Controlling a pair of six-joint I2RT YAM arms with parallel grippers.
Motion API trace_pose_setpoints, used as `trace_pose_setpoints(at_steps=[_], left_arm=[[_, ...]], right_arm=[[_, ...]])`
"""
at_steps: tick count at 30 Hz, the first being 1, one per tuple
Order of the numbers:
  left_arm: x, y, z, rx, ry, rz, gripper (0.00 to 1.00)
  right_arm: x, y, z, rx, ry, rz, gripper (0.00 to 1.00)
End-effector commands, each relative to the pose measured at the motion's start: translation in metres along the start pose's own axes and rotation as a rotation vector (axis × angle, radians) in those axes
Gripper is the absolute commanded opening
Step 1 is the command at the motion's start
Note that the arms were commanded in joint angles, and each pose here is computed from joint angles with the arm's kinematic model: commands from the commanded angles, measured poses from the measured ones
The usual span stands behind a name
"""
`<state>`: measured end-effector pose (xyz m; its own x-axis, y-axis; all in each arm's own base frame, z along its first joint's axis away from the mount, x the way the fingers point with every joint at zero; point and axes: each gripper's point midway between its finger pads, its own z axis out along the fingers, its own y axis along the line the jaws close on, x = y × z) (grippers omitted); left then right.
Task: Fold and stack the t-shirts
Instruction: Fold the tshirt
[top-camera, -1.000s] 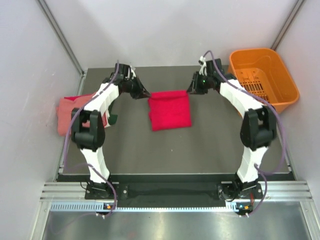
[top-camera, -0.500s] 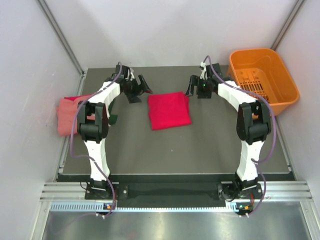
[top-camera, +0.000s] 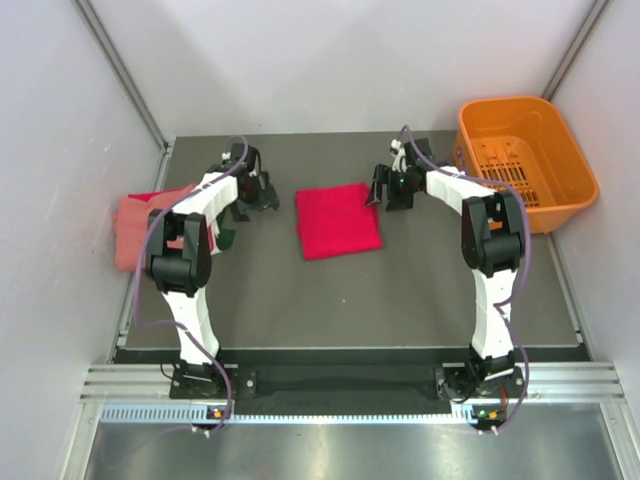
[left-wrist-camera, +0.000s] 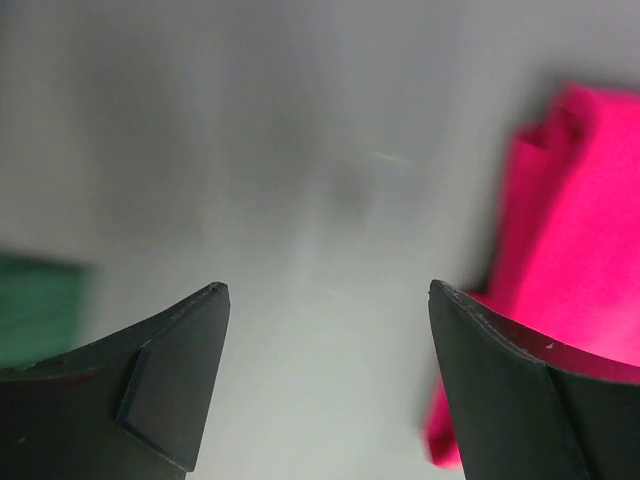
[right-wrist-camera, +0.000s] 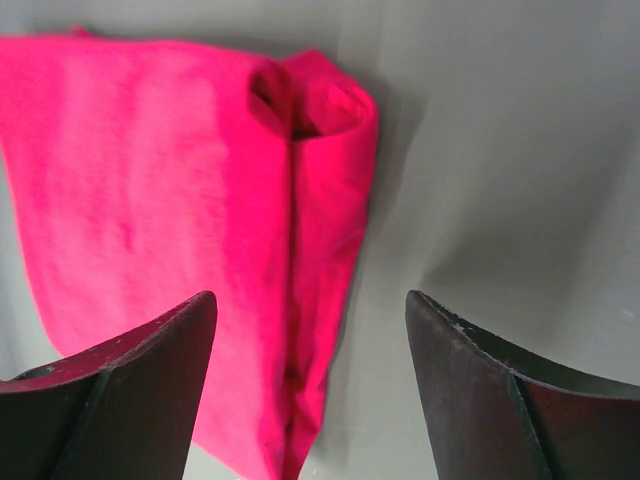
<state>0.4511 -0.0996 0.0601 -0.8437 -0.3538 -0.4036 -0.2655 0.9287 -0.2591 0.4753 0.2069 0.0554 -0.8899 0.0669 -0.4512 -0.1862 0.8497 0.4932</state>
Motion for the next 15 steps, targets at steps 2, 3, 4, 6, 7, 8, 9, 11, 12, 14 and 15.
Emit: trace_pose_setpoints(at_steps=[2, 3, 4, 6, 7, 8, 9, 11, 12, 14, 15], left_arm=[[-0.039, 0.05, -0.034, -0.308, -0.182, 0.052, 0.85], [-0.04, 0.057, -0.035, -0.346, -0.185, 0.055, 0.85], [-0.046, 0.065, -0.037, -0.401, -0.209, 0.056, 0.86], [-0.046, 0.077, -0.034, -0.473, -0.204, 0.074, 0.84], [-0.048, 0.082, -0.034, -0.508, -0.206, 0.079, 0.84], [-0.05, 0.092, -0.033, -0.577, -0.209, 0.093, 0.82], [-0.051, 0.096, -0.031, -0.605, -0.208, 0.101, 0.8], [-0.053, 0.104, -0.023, -0.664, -0.194, 0.121, 0.79], [-0.052, 0.11, -0.023, -0.706, -0.186, 0.132, 0.79], [-0.051, 0.115, -0.013, -0.734, -0.174, 0.144, 0.78], [-0.051, 0.118, -0.01, -0.753, -0.175, 0.15, 0.78]], right_arm=[[-0.011, 0.015, 0.006, -0.102, -0.006, -0.003, 0.75], [-0.009, 0.014, 0.009, -0.106, 0.004, 0.0, 0.74], [-0.008, 0.015, 0.011, -0.109, 0.009, -0.002, 0.74], [-0.008, 0.017, 0.014, -0.116, 0.014, -0.005, 0.73], [-0.006, 0.018, 0.015, -0.116, 0.023, -0.005, 0.72], [-0.005, 0.019, 0.018, -0.117, 0.031, -0.01, 0.72], [-0.005, 0.018, 0.021, -0.116, 0.036, -0.009, 0.7], [-0.003, 0.02, 0.023, -0.118, 0.043, -0.009, 0.69], [-0.003, 0.02, 0.024, -0.12, 0.043, -0.009, 0.68], [-0.001, 0.02, 0.025, -0.117, 0.053, -0.005, 0.63], [0.0, 0.018, 0.026, -0.115, 0.056, -0.001, 0.57]])
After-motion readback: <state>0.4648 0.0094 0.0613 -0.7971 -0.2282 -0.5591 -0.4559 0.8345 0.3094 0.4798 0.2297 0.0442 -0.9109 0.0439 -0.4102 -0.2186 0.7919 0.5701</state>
